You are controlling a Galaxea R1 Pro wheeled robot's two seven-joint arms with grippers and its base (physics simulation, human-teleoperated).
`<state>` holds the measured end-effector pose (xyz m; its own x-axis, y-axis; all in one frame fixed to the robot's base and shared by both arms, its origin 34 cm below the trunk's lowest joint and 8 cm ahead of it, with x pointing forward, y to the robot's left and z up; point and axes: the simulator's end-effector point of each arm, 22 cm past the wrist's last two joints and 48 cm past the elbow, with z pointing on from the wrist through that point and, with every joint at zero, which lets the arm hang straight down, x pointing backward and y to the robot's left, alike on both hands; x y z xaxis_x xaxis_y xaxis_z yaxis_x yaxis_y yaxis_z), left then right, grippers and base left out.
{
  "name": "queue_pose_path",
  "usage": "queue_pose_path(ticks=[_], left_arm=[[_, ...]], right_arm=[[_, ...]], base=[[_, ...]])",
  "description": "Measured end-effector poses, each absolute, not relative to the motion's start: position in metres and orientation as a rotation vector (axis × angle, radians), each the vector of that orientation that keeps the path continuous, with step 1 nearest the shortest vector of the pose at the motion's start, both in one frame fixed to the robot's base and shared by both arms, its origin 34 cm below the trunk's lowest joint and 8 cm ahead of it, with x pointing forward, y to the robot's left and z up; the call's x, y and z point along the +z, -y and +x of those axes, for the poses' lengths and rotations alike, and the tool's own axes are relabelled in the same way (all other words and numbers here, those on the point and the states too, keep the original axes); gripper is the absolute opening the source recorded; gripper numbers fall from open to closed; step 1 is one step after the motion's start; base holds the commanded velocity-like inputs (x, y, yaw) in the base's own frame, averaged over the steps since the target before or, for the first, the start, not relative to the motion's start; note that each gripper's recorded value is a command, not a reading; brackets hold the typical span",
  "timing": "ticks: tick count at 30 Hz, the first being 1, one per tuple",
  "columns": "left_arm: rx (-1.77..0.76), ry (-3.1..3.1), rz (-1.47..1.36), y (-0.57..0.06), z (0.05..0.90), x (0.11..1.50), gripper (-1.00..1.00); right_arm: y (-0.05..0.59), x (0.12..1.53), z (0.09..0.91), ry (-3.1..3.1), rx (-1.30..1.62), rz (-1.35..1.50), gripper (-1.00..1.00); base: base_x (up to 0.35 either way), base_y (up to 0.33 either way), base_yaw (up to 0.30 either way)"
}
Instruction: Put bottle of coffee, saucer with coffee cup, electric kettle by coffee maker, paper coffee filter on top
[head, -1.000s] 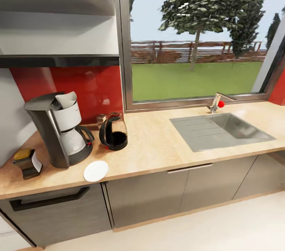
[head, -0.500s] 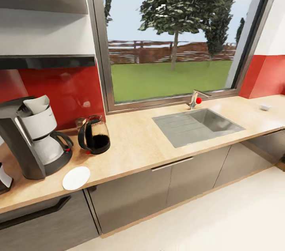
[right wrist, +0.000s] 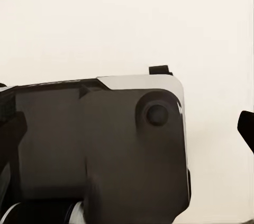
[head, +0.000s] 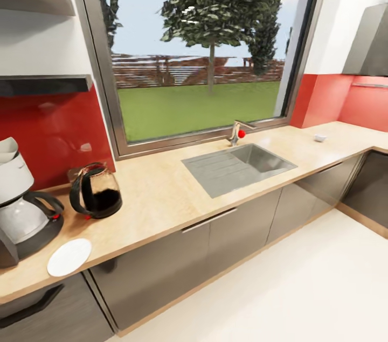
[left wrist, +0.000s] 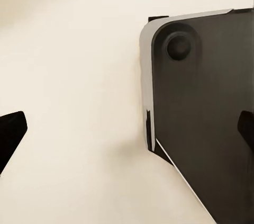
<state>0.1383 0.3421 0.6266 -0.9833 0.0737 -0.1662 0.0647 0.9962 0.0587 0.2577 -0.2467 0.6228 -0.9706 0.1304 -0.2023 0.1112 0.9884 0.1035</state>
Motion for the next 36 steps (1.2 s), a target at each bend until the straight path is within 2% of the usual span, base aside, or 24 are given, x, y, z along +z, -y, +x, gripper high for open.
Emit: queue_pose_path(ticks=[13,36], left_arm=[[0.077,-2.965,0.104,-0.342,0.139,0.627,1.0],[0.082,-2.968,0.1,-0.343,0.138,0.627,1.0]], right_arm=[[0.271,0.623,0.258,-2.921,0.092,0.18,1.0],[0.273,0.623,0.258,-2.92,0.089,0.18,1.0]], base=[[0.063,-0.259,-0.3],[0.252,-0.184,-0.3]])
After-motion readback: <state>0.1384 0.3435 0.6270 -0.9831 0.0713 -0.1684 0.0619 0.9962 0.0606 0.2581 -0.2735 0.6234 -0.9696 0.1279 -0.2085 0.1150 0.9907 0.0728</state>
